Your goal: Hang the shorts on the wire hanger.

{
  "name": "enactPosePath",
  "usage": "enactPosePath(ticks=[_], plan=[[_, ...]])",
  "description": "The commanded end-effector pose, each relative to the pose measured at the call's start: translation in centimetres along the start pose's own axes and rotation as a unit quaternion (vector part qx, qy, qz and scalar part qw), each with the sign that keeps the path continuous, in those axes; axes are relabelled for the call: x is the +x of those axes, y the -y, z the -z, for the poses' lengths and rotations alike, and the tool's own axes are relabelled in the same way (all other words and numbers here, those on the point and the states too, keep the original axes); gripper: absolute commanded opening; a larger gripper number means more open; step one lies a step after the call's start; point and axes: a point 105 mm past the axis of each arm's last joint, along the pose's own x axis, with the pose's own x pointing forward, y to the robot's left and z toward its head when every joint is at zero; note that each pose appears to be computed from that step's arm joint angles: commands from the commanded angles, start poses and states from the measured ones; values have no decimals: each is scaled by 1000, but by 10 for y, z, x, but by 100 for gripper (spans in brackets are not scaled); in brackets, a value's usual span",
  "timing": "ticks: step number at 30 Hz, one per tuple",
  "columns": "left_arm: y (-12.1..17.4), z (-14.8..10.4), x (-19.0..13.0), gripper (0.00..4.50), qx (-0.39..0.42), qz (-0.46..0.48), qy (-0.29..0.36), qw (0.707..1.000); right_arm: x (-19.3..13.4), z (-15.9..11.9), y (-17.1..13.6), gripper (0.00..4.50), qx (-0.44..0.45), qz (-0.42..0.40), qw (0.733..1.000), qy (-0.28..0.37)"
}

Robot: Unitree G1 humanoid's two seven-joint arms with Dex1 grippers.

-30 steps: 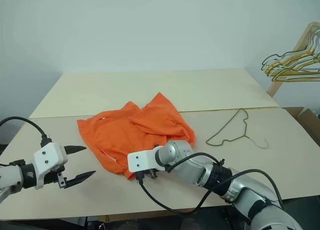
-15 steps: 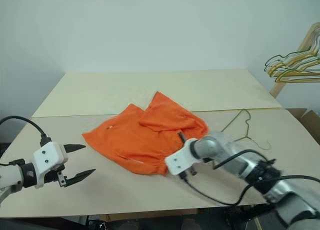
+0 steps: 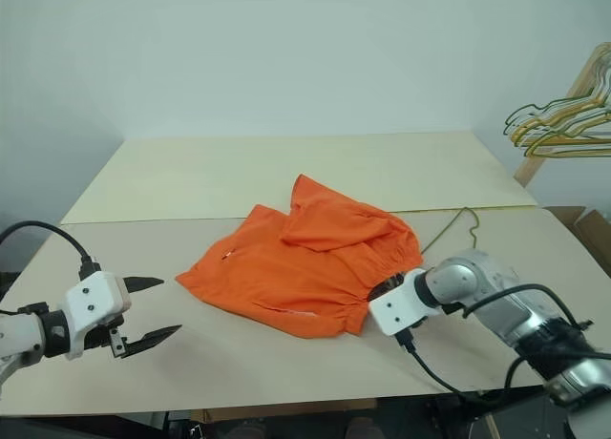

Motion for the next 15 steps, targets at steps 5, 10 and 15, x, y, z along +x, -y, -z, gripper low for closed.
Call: enactPosePath(ticks=[5,10,15], plan=[[-7,-5,0,450,27,-2,1,1000,-19,-50,24,449,108,76,987,87],[-9,-5,4,450,30,1,5,1000,1,-64,25,449,140,107,980,89],[-11,-7,7,450,35,2,11,999,22,-60,15,449,122,107,986,42]])
